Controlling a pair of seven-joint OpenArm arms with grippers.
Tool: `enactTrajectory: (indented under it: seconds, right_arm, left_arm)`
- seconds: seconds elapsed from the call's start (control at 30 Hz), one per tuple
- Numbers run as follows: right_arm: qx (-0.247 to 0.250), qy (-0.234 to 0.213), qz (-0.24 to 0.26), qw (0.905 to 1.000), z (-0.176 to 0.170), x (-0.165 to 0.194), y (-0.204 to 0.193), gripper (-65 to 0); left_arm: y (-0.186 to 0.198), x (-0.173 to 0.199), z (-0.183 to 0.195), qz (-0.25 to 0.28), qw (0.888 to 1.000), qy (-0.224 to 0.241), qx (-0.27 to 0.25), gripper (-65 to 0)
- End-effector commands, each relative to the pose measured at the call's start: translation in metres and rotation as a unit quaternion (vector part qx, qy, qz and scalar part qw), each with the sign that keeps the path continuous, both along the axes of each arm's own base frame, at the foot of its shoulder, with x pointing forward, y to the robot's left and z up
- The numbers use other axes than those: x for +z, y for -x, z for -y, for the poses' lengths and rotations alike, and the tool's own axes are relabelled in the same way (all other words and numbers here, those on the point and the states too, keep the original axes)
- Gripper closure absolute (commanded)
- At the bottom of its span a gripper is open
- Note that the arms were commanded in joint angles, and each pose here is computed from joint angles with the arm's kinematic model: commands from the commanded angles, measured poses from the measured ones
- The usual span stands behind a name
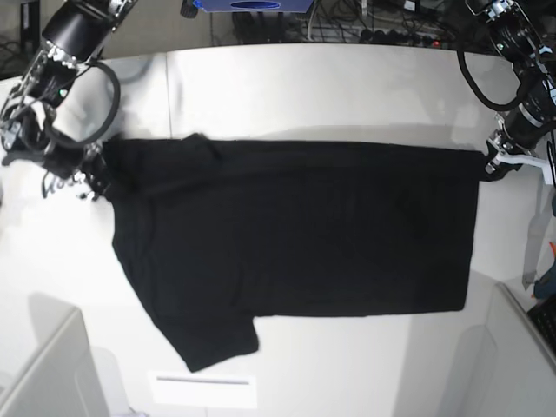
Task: Fold the T-shirt properly
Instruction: 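Pull the grasped shoulder edge outward to straighten the shirt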
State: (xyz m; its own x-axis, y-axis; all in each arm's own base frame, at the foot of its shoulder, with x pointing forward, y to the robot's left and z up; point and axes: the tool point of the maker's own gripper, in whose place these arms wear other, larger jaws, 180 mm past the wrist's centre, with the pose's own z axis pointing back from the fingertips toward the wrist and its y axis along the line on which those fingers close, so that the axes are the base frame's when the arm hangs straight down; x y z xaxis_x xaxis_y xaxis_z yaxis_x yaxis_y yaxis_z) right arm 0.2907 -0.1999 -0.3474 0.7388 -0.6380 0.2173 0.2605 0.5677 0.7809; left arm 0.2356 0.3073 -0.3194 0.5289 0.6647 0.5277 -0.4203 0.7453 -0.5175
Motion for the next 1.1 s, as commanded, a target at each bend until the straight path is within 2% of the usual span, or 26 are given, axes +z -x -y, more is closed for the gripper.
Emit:
enactTrajectory:
  seconds: [0.0,0.13,0.33,0.47,0.6,0.83,1.0,1.07]
  right_arm:
    - [0.008,-0.001,0.018,0.9998,0.001,0.011,-0.013,0.0]
    - [-0.009,0.01,0.017,0.9998,0.005,0.001,-0.035,0.0]
    - [-0.023,0.026,0.001,0.9994,0.013,-0.01,-0.059,0.0]
    - [-0.022,0.029,0.009,0.9993,0.013,-0.001,-0.077,0.0]
    - [0.002,0.04,0.003,0.9992,0.008,0.0,-0.091,0.0]
    - [-0.004,0.039,0.001,0.9992,0.006,-0.006,-0.101,0.0]
    - [0.026,0.052,0.008,0.9983,-0.011,-0.001,-0.109,0.0]
    - [0.024,0.049,0.006,0.9985,-0.011,-0.001,-0.111,0.0]
  left_arm:
    - [-0.012,0.01,0.003,0.02,1.0,-0.006,-0.013,0.0]
    - [-0.025,0.003,0.01,0.01,1.0,-0.012,-0.024,0.0]
    - [-0.041,-0.003,0.001,0.007,1.0,-0.01,-0.009,0.0]
    - [-0.047,-0.007,-0.004,0.004,1.0,0.001,-0.002,0.0]
    - [-0.053,-0.009,-0.005,0.006,1.0,0.011,0.004,0.0]
    - [-0.065,-0.011,-0.007,0.009,1.0,0.026,0.01,0.0]
    - [-0.071,-0.019,-0.007,-0.023,0.999,-0.028,-0.004,0.0]
    - [-0.076,-0.018,-0.003,-0.022,0.999,-0.029,-0.008,0.0]
